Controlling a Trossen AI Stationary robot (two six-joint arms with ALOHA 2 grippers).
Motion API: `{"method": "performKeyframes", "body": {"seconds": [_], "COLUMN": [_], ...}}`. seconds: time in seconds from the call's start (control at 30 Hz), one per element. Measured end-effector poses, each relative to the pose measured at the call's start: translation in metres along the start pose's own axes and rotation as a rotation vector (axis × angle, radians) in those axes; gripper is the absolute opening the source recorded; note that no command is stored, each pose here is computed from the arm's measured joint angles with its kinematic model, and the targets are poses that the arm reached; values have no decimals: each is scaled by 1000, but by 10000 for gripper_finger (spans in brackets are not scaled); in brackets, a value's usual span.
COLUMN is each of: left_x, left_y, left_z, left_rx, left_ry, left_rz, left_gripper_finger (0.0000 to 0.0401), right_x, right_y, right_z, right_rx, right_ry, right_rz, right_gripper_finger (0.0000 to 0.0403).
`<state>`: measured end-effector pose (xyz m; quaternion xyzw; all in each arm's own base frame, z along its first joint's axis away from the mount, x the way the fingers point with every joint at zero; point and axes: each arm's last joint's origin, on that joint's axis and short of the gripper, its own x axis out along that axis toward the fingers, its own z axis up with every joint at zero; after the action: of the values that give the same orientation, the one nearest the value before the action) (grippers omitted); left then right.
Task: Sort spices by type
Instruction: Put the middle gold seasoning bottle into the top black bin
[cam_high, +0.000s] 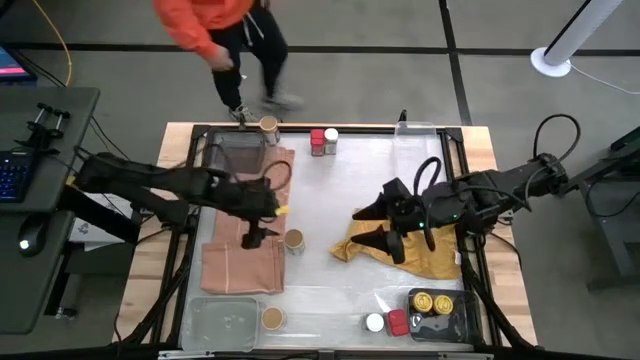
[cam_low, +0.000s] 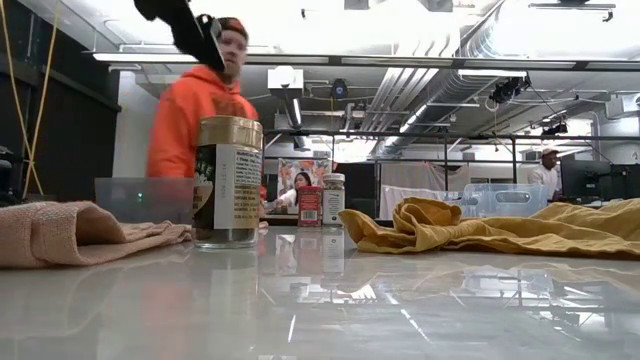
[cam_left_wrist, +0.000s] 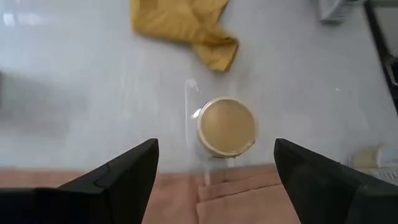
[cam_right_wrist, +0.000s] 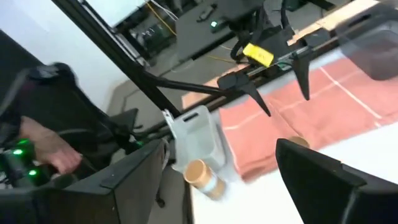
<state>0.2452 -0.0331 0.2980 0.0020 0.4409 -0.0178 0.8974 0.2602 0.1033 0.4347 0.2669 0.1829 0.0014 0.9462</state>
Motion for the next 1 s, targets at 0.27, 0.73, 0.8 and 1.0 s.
{"method": "performKeyframes", "body": {"seconds": [0.27,0.73,0.8,1.0], "left_x": [45,54,54,57], "left_y": [2,-3,-3,1], "left_z": [2,29,30,29], "left_rx": [-21,57,4,-112], "left_ry": [132,155,148,137], "left_rz": [30,-90,-85,-37], "left_gripper_finger": [308,383,380,379], "right_x": [-3,-6,-6,-6], "right_y": [3,4,3,3], "right_z": [-12,-20,-21,-22], "right_rx": [-35,-39,-35,-37], "right_ry": [45,99,111,122], "right_rz": [-53,-71,-82,-90], "right_gripper_finger": [305,305,305,305]}}
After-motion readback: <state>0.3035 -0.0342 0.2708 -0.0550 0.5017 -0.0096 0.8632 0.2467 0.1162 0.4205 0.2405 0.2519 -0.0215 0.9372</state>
